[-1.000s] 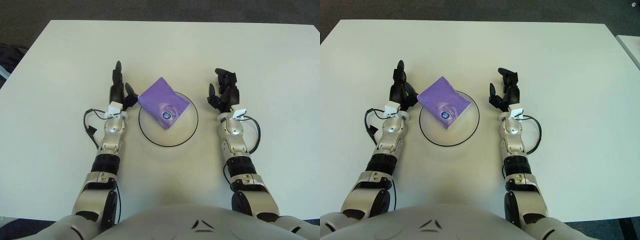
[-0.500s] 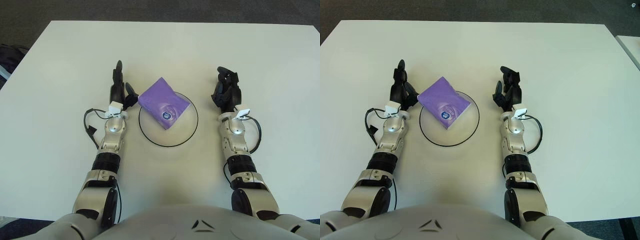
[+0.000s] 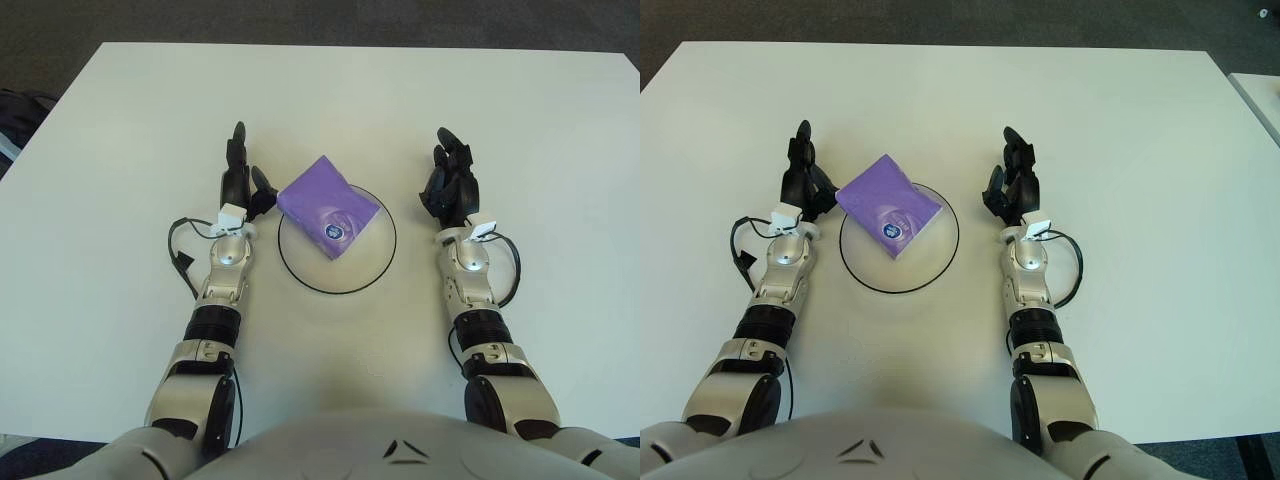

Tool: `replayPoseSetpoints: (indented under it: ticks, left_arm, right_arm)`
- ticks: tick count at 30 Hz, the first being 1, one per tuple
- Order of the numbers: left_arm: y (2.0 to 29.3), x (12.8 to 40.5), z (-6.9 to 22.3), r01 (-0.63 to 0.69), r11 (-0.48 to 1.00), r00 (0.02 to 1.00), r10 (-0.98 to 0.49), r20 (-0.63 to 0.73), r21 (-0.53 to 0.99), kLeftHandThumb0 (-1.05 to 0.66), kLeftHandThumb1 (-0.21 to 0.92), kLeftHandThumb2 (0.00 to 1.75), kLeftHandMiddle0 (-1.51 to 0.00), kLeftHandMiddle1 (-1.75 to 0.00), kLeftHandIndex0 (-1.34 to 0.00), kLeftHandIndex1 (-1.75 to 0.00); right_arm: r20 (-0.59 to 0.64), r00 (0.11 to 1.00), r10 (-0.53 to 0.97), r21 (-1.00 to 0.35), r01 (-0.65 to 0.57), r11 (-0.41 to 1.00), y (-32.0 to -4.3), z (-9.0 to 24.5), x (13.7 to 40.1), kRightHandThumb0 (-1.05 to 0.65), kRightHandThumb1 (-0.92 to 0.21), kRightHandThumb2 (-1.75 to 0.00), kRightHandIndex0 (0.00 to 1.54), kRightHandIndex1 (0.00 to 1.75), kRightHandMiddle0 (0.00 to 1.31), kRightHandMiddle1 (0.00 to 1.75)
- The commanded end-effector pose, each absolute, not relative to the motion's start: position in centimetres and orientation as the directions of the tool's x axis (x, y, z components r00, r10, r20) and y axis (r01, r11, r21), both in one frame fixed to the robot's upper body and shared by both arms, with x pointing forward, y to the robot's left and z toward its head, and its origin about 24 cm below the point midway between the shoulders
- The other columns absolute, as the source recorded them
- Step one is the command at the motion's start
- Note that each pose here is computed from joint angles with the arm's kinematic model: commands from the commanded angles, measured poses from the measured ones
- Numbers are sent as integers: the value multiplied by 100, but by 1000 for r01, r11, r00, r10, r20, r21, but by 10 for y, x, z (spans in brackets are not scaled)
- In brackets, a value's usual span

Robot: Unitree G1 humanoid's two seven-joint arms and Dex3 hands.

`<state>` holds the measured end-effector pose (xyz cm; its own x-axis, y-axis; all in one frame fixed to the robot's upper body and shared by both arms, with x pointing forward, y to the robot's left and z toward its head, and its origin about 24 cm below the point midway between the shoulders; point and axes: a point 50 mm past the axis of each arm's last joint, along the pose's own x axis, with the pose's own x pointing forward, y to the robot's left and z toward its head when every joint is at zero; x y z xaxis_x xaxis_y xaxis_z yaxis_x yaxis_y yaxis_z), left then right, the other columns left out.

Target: Put the tissue paper into the plate.

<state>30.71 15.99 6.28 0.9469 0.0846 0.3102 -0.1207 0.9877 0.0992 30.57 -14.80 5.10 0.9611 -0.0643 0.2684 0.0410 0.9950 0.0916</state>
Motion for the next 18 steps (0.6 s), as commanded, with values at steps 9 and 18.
replayPoseSetpoints:
  ticks: [9,18]
  left_arm:
    - [158,294,33,-105,989,977,83,196,102,-85,92,121,-8,-1,0,-27]
    - [157,295,33,-102,990,978,82,191,96,-84,92,121,-8,-1,0,-26]
  right_arm:
    - [63,996,-64,80,59,995,-156,-1,276,-77,-92,-105,3,3,0,14]
    - [60,997,-44,82,39,996,-156,0,275,-81,-92,-108,2,2,0,11]
